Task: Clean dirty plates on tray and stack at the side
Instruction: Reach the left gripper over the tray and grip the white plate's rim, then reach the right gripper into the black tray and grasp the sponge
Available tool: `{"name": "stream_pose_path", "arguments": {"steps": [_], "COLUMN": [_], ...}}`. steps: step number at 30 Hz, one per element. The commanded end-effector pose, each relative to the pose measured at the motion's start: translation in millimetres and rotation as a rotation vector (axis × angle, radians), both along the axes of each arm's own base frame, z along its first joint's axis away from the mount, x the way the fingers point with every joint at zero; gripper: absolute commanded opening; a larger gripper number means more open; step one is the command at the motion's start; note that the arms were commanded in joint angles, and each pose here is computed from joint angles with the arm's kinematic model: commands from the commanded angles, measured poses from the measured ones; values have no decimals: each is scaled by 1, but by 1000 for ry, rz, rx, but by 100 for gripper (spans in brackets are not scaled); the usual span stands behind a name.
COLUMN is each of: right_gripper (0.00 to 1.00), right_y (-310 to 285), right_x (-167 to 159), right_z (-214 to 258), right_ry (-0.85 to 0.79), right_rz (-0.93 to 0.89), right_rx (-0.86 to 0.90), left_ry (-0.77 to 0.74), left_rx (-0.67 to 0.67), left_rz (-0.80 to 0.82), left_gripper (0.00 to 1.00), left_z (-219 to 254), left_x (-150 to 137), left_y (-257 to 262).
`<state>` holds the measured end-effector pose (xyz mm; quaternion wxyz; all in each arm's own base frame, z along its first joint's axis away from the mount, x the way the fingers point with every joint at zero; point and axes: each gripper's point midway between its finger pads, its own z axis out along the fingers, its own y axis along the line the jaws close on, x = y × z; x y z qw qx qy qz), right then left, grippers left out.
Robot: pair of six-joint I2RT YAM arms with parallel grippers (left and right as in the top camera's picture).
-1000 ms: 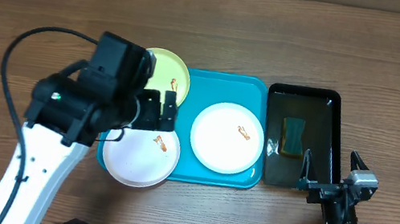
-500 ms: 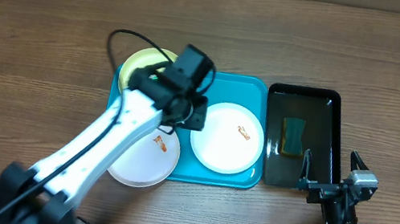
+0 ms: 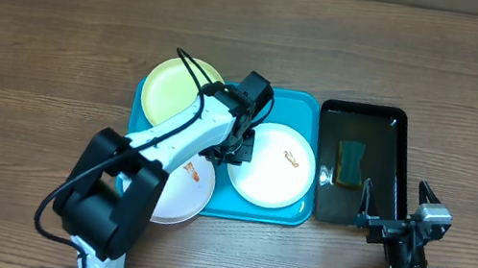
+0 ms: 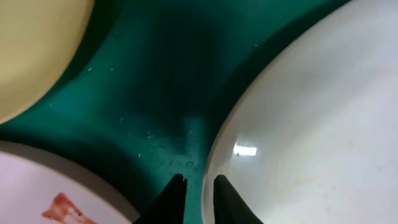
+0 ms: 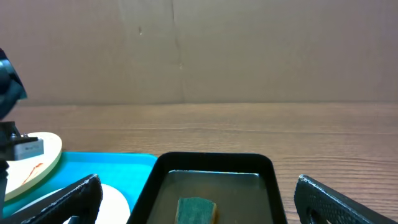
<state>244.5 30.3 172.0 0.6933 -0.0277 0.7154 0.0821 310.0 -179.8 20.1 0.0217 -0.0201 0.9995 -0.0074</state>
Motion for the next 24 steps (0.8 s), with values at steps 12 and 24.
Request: {"name": "stream_pose_path", "arguments": {"steps": [12,24], "right_gripper": [100,100], "right_y": [1,19], "right_x": [0,-3], "right_z": [-4,6], "right_ry": [4,-17], "right_rz": [5,109], "right_rx": [-4,81], "left_ry": [21,18], "left_rx": [32,30], "left_rz": [-35,-32], "left_gripper": [9,4], "left_z": [-26,-26], "left_x": [2,3], "left_y": [1,1]}}
